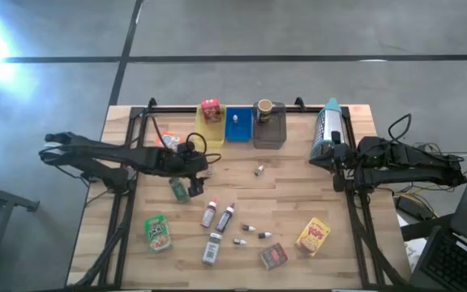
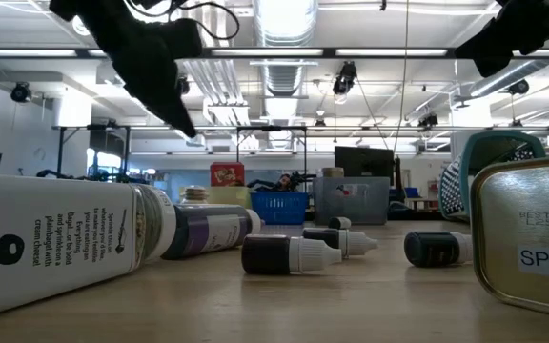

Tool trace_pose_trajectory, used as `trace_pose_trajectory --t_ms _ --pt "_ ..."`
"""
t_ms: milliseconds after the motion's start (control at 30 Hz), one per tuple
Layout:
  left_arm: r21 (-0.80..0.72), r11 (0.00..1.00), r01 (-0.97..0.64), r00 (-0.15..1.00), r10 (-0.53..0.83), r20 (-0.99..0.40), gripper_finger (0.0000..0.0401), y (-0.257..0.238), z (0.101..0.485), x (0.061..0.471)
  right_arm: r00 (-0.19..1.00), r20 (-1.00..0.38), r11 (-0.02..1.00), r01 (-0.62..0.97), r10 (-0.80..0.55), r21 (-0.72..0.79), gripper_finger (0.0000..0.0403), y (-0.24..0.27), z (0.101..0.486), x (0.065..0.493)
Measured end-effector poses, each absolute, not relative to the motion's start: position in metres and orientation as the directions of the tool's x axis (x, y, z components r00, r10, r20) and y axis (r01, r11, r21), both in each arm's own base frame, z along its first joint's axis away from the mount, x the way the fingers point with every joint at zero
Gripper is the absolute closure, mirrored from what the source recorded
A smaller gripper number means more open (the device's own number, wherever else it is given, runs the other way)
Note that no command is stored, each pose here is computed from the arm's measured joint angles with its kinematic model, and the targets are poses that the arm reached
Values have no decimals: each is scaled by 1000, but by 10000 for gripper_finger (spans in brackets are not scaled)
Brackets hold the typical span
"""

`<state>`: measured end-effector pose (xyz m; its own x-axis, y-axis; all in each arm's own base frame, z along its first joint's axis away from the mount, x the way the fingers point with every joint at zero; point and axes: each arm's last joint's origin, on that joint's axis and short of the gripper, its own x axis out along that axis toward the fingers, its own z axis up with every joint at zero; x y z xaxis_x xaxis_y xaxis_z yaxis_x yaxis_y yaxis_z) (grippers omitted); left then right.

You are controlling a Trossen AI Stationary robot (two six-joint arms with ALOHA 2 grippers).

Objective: Pick & Place Kitchen Items
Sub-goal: Put the small green food coloring bottle into the blue bin

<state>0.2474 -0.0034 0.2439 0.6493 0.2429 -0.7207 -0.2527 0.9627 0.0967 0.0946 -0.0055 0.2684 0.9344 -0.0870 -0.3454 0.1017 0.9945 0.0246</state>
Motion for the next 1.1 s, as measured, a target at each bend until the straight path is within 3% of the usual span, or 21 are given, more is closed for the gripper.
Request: trace_pose_trajectory --t_ms 267,467,700,1100 --pt "-50 966 -254 841 195 -505 128 -6 237 260 934 -345 994 102 -87 25 394 -6 268 95" --pt "-87 958 -272 884 213 -416 128 -6 236 265 934 -345 994 102 -87 25 394 -6 268 95" --pt "-75 936 -343 863 283 -419 128 -6 226 295 934 -345 994 102 -87 25 394 -6 268 95" --pt "-18 942 -335 834 288 -470 128 -10 222 357 934 -346 995 102 -87 24 394 -5 268 95"
